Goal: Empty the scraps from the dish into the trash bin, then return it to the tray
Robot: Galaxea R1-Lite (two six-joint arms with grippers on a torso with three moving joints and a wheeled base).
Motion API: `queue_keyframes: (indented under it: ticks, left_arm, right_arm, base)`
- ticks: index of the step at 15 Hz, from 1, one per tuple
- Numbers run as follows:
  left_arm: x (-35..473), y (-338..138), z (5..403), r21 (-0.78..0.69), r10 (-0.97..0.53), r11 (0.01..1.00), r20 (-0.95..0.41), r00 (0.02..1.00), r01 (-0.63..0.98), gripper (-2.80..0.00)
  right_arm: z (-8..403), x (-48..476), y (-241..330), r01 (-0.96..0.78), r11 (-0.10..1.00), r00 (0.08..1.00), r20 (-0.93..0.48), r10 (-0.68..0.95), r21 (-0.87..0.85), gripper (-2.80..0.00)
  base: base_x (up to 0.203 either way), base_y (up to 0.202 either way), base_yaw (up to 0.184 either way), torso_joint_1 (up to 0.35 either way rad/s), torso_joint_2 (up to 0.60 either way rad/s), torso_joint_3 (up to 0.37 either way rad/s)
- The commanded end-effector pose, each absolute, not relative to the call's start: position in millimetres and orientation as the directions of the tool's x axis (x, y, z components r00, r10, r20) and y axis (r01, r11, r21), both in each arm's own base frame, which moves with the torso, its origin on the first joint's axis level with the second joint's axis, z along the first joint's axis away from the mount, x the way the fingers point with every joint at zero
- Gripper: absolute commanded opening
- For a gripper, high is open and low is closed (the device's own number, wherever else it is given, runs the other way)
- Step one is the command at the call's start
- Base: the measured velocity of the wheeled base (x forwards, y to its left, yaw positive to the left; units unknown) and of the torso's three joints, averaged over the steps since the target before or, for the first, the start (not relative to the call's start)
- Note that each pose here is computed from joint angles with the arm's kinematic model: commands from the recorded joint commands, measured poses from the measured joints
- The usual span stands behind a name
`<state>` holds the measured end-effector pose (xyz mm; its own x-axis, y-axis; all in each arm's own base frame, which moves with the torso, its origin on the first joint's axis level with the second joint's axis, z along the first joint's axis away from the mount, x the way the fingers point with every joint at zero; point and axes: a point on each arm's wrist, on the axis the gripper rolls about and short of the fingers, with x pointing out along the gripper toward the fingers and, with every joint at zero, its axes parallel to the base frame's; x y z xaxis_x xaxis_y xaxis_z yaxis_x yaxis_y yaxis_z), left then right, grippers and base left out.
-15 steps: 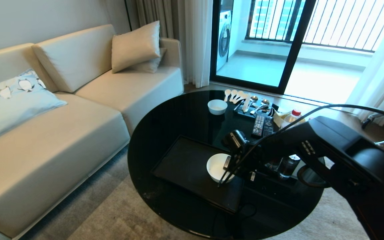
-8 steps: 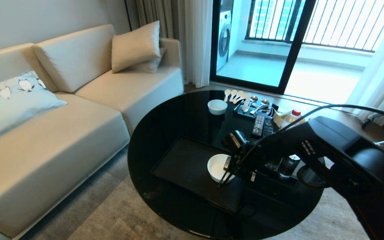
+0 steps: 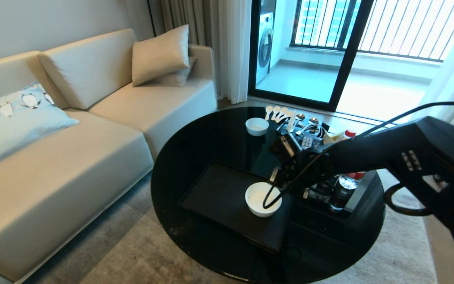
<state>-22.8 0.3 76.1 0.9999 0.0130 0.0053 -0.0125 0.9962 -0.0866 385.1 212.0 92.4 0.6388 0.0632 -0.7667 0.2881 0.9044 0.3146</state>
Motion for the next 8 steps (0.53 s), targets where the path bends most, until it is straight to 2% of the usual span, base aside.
queue_keyframes:
  ticks: [1, 3, 4, 5, 8]
  left_arm:
    - [-22.8, 0.3, 76.1, -0.087, 0.014, 0.996, 0.006, 1.000, -0.013, -2.80]
    - [-22.8, 0.3, 76.1, -0.087, 0.014, 0.996, 0.006, 1.000, -0.013, -2.80]
    - [-22.8, 0.3, 76.1, -0.087, 0.014, 0.996, 0.006, 1.000, -0.013, -2.80]
    - [-22.8, 0.3, 76.1, -0.087, 0.014, 0.996, 0.006, 1.000, -0.013, -2.80]
    - [-22.8, 0.3, 76.1, -0.087, 0.014, 0.996, 0.006, 1.000, -0.013, -2.80]
  right_arm:
    - [147.1, 362.9, 199.1, 0.264, 0.903, 0.706, -0.706, 0.057, 0.338, 0.00]
    - [174.7, 341.7, 186.7, 0.240, 0.911, 0.736, -0.675, 0.054, 0.334, 0.00]
    - [186.3, 329.3, 179.5, 0.226, 0.916, 0.747, -0.662, 0.055, 0.330, -0.44]
    - [195.3, 316.5, 172.1, 0.209, 0.924, 0.755, -0.653, 0.055, 0.319, -2.80]
    - [222.7, 274.4, 147.8, 0.131, 0.950, 0.793, -0.605, 0.071, 0.283, -2.80]
  base:
    - [0.000, 0.000, 0.000, 0.000, 0.00, 0.000]
    - [0.000, 0.000, 0.000, 0.000, 0.00, 0.000]
    - [0.000, 0.000, 0.000, 0.000, 0.00, 0.000]
    - [0.000, 0.000, 0.000, 0.000, 0.00, 0.000]
    - [0.000, 0.000, 0.000, 0.000, 0.00, 0.000]
